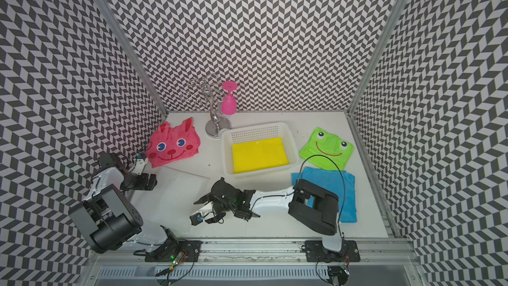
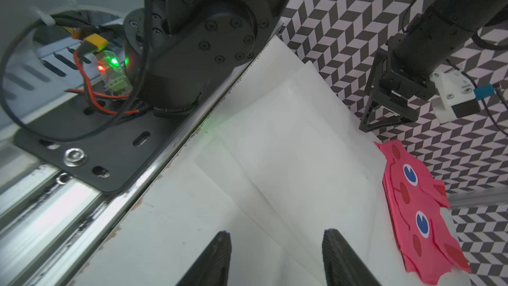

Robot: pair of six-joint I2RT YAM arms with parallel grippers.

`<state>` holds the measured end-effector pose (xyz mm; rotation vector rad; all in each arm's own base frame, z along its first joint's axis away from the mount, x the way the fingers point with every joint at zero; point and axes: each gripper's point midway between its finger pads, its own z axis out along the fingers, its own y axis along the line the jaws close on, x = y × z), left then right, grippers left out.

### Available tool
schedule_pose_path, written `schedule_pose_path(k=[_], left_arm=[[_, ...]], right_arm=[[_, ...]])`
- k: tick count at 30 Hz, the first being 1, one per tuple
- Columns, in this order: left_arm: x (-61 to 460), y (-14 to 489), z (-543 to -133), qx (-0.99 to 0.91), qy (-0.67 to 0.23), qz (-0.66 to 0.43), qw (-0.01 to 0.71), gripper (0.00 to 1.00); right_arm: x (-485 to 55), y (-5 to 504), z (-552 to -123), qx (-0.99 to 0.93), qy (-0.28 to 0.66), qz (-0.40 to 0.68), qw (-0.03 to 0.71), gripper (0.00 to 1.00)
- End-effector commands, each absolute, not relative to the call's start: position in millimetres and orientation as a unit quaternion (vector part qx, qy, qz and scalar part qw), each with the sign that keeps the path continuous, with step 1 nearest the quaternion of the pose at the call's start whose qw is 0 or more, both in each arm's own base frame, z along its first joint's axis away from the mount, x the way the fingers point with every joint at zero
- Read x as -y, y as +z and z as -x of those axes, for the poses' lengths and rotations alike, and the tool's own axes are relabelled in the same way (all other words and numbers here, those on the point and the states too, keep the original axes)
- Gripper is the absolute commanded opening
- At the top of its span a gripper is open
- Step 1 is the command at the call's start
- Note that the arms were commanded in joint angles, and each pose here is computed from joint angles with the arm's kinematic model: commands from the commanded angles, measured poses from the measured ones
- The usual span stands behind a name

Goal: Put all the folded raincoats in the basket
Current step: Pick up the raincoat from the corner of the board.

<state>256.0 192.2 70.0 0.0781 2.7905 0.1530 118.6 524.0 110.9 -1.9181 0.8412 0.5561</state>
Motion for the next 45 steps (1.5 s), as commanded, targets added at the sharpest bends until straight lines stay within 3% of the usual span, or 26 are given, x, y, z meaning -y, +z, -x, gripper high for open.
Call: schedule_pose_path(k=[1,8,12,13,21,28,35,45], left_arm=[[-209.3,65.8,-248.3,-0.987,0.064,-0.042,0.140,1.00],[-186.3,48.4,-249.1,-0.988,0.010,-0.036,0.147,0.99],[-149.5,25.3,-232.5,-0.989,-0.036,-0.092,0.114,1.00],[-145.0,18.9,-227.3,-0.989,-0.034,-0.100,0.106,1.00],[-145.0,-4.7,-204.4,-0.992,0.000,-0.106,0.070,0.99],[-158.5,8.6,-214.9,-0.991,0.029,-0.097,0.087,1.00],[-170.0,25.4,-235.8,-0.989,0.035,-0.056,0.135,0.94],[-159.9,-1.8,-224.6,-0.993,0.014,-0.057,0.098,0.89]], right_arm=[[-546.1,110.5,-111.5,-0.294,0.211,0.795,0.487,0.61],[-565.9,67.2,-103.9,-0.278,0.154,0.834,0.451,0.64],[-568.4,51.2,-104.1,-0.272,0.138,0.846,0.437,0.68],[-567.8,46.2,-105.1,-0.271,0.133,0.850,0.432,0.73],[-574.4,23.3,-117.4,-0.264,0.091,0.868,0.410,0.72],[-561.3,40.3,-117.0,-0.269,0.126,0.867,0.399,0.70],[-544.3,66.0,-119.5,-0.273,0.161,0.856,0.409,0.67],[-541.1,37.4,-145.9,-0.267,0.081,0.867,0.412,0.68]])
